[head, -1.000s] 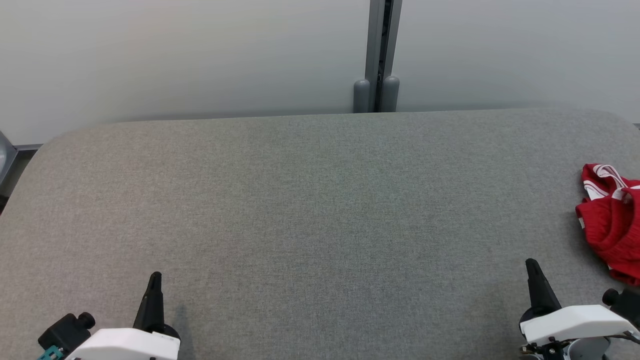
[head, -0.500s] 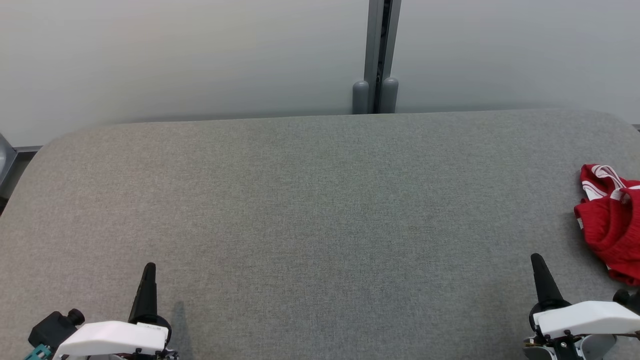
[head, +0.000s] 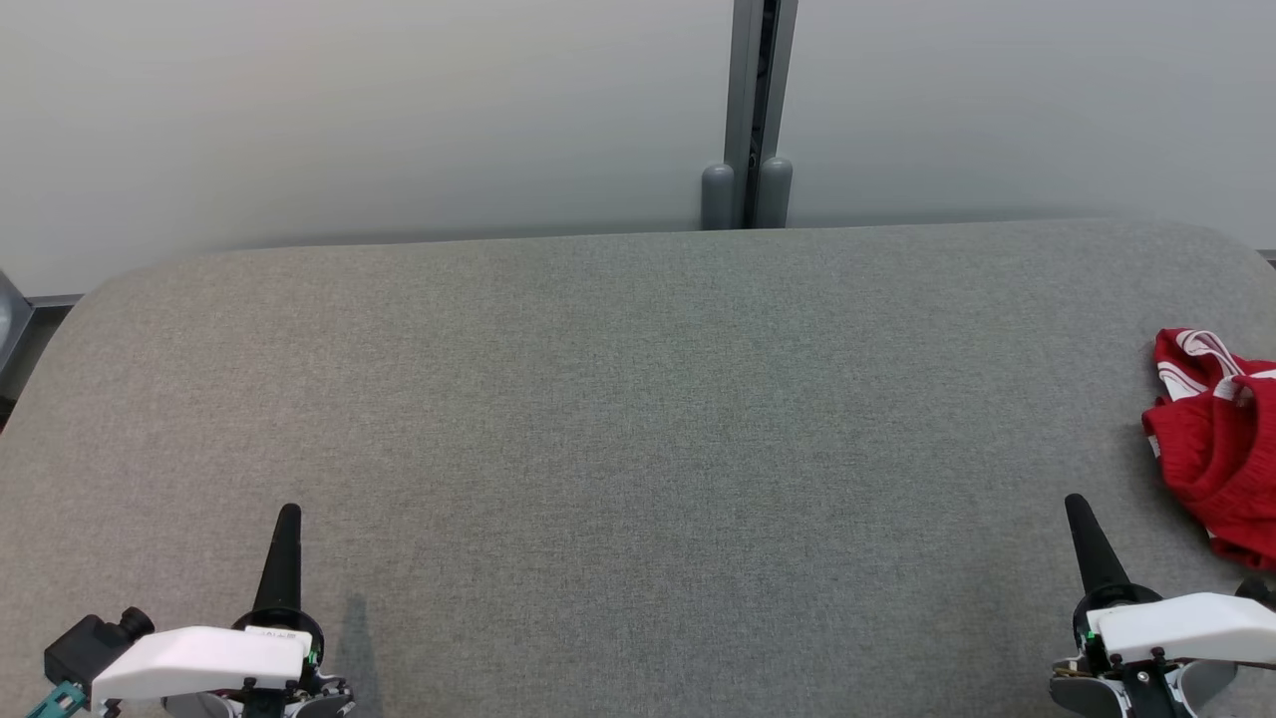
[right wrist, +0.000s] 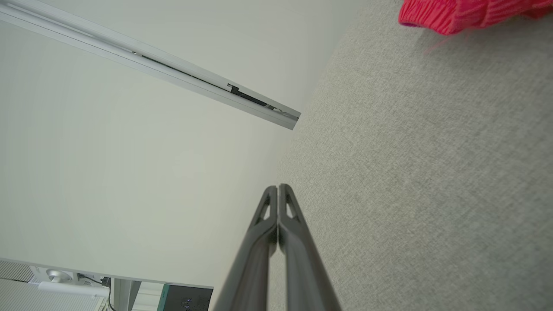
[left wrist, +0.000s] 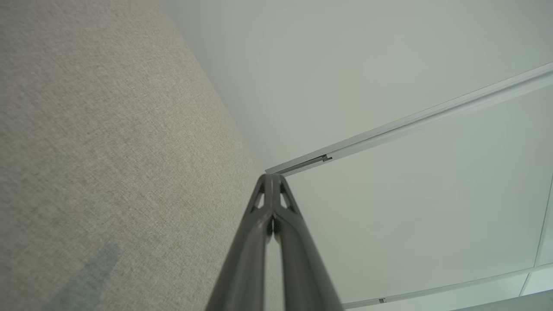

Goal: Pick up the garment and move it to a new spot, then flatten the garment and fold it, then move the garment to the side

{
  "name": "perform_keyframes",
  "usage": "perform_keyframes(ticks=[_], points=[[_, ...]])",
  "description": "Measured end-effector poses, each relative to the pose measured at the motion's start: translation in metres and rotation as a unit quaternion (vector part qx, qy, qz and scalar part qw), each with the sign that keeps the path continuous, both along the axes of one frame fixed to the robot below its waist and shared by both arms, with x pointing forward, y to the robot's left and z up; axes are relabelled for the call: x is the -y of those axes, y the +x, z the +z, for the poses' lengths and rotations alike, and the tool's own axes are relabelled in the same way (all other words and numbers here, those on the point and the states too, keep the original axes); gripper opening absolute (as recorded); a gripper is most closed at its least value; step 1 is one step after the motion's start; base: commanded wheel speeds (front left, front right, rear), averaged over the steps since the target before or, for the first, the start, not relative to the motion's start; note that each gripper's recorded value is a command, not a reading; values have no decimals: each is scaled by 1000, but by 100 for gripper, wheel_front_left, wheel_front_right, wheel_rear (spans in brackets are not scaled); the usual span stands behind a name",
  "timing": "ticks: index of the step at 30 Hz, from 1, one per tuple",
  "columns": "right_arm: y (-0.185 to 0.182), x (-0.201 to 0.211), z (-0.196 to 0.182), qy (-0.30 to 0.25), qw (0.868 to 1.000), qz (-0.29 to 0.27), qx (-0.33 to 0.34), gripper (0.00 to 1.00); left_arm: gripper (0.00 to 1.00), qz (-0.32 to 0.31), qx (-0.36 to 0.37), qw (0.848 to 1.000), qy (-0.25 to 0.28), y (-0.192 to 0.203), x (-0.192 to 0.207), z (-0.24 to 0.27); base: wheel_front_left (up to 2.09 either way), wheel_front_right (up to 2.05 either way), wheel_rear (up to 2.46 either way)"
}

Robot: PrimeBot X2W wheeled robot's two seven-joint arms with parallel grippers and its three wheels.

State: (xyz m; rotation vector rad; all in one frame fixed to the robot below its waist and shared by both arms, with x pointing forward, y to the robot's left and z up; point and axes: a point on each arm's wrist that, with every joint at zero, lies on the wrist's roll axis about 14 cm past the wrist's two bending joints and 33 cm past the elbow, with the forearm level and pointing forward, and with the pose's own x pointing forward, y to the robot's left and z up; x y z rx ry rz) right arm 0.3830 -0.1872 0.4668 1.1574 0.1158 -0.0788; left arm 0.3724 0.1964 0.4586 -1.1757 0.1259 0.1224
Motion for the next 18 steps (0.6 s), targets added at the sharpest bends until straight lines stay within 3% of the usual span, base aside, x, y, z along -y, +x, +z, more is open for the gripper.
perform_keyframes(ticks=[18], points=[[2, 5, 13, 80, 997, -10, 19, 0, 0, 4, 24, 997, -77, 5, -1, 14, 0, 0, 0]])
